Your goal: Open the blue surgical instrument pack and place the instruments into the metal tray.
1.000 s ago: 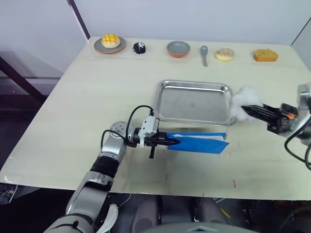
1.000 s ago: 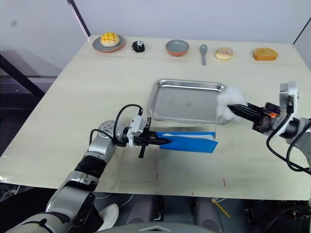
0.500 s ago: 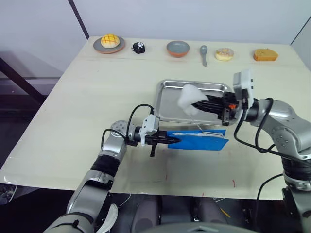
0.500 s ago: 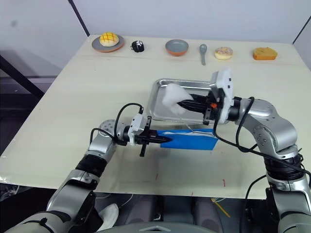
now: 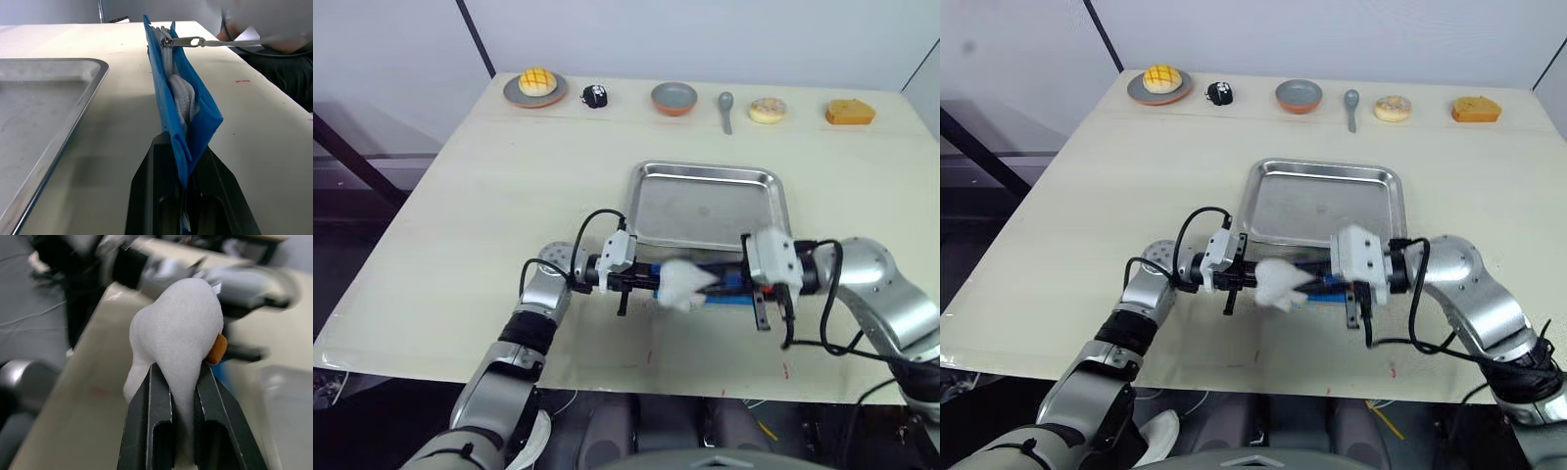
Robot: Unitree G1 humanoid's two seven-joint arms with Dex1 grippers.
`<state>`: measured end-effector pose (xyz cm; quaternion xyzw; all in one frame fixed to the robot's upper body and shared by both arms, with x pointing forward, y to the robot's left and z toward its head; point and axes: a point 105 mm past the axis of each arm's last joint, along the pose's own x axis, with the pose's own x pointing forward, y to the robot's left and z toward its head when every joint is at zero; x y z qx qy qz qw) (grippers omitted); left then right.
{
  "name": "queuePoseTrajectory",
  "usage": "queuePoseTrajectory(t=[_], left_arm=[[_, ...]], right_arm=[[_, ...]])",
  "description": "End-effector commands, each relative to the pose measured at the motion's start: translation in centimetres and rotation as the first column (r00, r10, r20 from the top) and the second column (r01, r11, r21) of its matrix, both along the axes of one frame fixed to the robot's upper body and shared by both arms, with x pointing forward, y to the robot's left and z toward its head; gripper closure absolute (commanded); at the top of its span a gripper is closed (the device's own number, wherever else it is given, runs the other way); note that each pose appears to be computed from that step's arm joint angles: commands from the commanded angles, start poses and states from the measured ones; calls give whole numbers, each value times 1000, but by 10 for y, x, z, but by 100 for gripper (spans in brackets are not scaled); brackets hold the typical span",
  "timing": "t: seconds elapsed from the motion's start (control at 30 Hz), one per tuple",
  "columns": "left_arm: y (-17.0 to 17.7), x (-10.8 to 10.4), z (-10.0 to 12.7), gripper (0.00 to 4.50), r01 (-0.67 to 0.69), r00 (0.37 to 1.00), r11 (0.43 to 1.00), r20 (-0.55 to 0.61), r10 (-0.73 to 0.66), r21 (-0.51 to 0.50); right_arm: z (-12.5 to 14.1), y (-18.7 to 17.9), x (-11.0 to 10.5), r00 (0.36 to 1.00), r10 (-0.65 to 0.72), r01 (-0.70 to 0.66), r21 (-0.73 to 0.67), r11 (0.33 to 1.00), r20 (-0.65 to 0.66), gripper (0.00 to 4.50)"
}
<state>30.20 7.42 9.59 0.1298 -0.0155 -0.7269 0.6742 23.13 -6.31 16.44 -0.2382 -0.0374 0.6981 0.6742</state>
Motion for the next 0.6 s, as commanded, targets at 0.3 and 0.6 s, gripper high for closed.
queuePoseTrajectory(t=[0.3,0.6], left_arm=[[-4,-4,-8,450,39,999,998,-15,-38,44],[-7,-4,-8,450,45,999,998,-10,-45,40]], right_arm=[[12,-1,-8,977,69,-73,17,997,202,53],[39,-28,-1,981,-64,44,112,993,183,4]])
